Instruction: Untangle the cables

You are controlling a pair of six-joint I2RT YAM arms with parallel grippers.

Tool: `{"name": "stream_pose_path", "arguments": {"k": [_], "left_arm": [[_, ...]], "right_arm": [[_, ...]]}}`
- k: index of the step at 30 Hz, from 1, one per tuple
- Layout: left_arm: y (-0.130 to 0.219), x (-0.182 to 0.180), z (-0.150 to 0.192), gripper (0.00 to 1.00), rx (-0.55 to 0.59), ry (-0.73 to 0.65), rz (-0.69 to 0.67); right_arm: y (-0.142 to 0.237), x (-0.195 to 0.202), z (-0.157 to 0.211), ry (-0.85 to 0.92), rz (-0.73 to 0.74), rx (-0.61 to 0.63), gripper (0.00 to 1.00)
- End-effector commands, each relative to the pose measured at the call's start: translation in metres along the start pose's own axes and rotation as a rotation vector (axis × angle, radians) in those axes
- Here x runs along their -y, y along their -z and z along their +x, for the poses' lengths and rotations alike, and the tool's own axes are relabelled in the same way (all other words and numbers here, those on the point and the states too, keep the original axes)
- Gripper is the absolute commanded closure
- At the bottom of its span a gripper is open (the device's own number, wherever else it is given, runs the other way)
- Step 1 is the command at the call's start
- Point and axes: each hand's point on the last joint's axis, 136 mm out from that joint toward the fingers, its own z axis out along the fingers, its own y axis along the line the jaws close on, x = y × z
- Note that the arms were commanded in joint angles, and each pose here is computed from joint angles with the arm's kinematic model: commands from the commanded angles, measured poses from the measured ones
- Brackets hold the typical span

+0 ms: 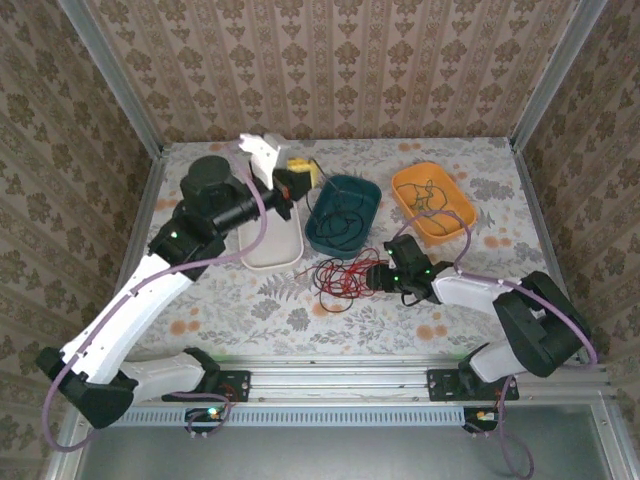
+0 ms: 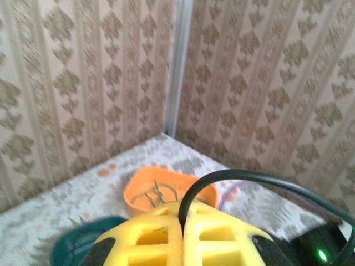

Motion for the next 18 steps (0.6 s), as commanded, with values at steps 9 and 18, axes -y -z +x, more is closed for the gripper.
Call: {"name": "stream_pose_path", "arguments": {"k": [9, 18], "left_arm": [[-0.071, -0.086, 0.051, 1.00, -0.130, 0.072, -0.237], [-0.137, -0.145, 0.132, 1.00, -0.240, 0.224, -0.246]], "right_arm": [[0.077, 0.012, -0.043, -0.028, 0.076, 0.276, 0.43], [0.120, 0.011, -0.061, 0.003, 0.088, 0.391, 0.43]]}}
